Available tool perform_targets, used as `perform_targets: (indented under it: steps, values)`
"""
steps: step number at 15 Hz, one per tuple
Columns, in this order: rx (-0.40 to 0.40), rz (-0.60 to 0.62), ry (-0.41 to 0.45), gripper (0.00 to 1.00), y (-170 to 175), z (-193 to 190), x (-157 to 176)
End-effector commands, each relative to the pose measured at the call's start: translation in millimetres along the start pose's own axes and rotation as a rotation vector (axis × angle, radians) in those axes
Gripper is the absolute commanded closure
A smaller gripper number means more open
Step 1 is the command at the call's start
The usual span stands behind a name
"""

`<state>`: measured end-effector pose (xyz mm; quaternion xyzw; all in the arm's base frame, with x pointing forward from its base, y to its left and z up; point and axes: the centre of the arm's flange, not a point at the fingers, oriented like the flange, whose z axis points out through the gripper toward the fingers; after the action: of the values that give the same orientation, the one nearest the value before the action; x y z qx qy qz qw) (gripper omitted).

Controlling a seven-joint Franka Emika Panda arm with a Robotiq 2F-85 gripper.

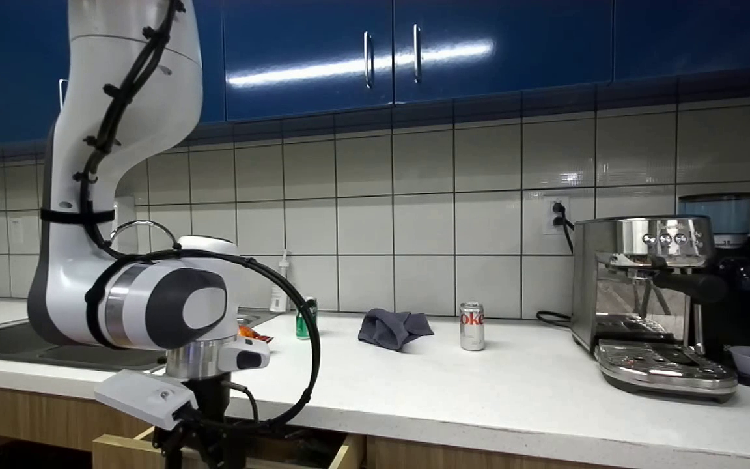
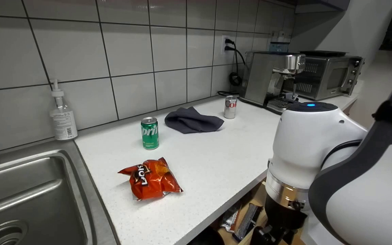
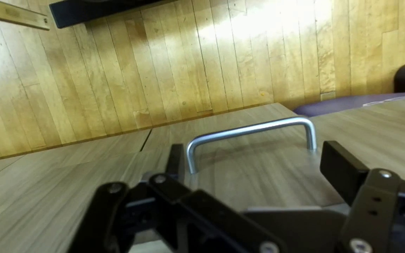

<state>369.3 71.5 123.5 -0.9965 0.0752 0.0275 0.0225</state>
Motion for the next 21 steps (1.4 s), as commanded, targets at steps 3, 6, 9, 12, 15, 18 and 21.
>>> perform_targets:
  steps: [3, 6, 9, 12, 15, 18, 21]
  values:
    - [0.058, -0.038, -0.035, 0.00, 8, -39, -42]
    - [0.044, -0.035, 0.010, 0.00, 13, -44, -35]
    - [0.024, -0.031, 0.030, 0.00, 19, -40, -23]
    - [-0.005, -0.051, 0.027, 0.00, 25, -31, -14]
    - [-0.040, -0.099, 0.041, 0.00, 27, -23, -4]
    - [-0.062, -0.132, 0.061, 0.00, 28, -19, 3]
    - [-0.079, -0.139, 0.107, 0.00, 27, -11, 10]
